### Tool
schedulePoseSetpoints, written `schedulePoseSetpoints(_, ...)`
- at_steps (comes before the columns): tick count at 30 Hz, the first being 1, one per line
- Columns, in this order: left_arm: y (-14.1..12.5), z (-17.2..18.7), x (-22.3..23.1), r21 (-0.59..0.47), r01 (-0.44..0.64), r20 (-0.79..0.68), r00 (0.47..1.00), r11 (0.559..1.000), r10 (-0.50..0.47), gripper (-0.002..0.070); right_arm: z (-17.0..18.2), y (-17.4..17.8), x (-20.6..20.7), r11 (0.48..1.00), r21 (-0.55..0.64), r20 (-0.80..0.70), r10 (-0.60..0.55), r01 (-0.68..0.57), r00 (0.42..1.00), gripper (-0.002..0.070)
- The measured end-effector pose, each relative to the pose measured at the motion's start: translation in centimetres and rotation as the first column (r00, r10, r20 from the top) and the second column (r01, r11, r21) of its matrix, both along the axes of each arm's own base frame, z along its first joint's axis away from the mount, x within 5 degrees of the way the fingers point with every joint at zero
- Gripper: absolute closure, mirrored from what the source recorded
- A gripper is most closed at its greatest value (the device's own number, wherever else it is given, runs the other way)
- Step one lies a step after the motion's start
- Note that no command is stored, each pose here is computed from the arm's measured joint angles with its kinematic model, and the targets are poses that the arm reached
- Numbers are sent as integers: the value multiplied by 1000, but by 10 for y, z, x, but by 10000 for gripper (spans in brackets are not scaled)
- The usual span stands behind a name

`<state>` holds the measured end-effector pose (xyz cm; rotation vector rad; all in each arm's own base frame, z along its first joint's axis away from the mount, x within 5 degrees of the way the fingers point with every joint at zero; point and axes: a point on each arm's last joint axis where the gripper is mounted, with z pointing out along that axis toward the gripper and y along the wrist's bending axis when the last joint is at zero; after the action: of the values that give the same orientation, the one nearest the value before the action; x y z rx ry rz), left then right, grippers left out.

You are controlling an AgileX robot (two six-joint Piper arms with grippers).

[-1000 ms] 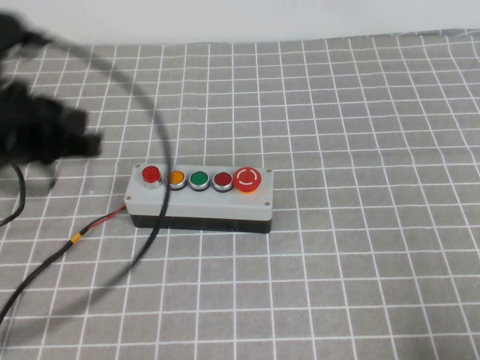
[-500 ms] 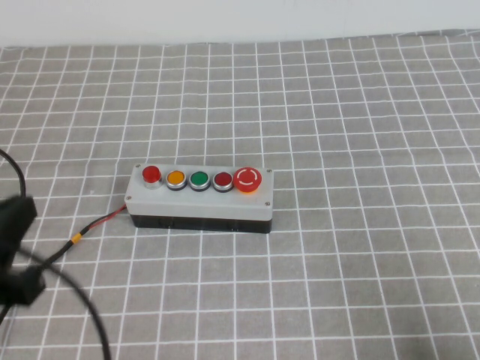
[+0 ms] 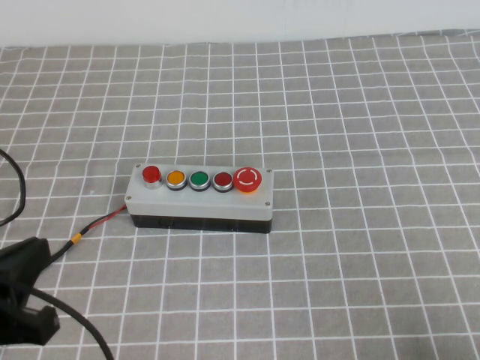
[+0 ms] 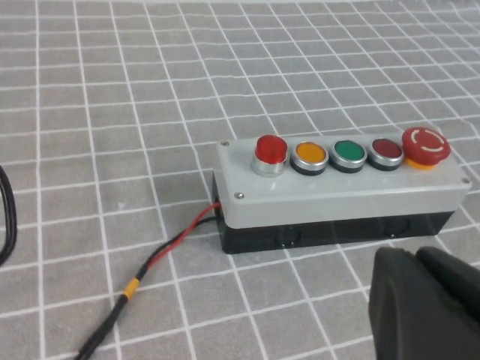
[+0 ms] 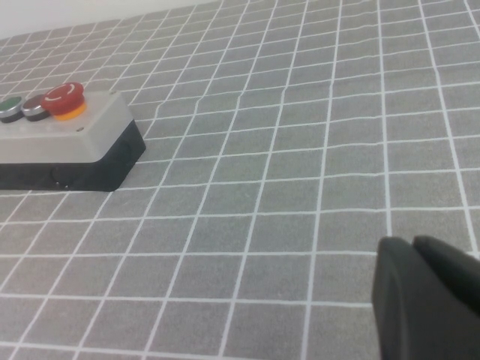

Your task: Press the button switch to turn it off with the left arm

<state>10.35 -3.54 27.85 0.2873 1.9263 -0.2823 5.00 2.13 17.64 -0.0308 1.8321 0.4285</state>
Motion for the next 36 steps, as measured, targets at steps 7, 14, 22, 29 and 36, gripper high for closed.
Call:
schedulePoseSetpoints(7,4,-3,-2,71,-15,123,992,997,6,678,0,0,0,1000,0,0,0,0,1000,694)
schedulePoseSetpoints(14,20,-16,-33,38,-122,461,883,992,91,678,0,0,0,1000,0,0,0,0,1000,694)
schedulePoseSetpoints(22,28,-62,-47,-23,-203,512,839,979,187,678,0,0,0,1000,0,0,0,0,1000,694)
schedulePoseSetpoints(29,27,-88,-48,50,-195,306,937,979,171,678,0,0,0,1000,0,0,0,0,1000,694)
schedulePoseSetpoints(36,27,-108,-52,114,-163,95,984,980,153,678,0,0,0,1000,0,0,0,0,1000,694)
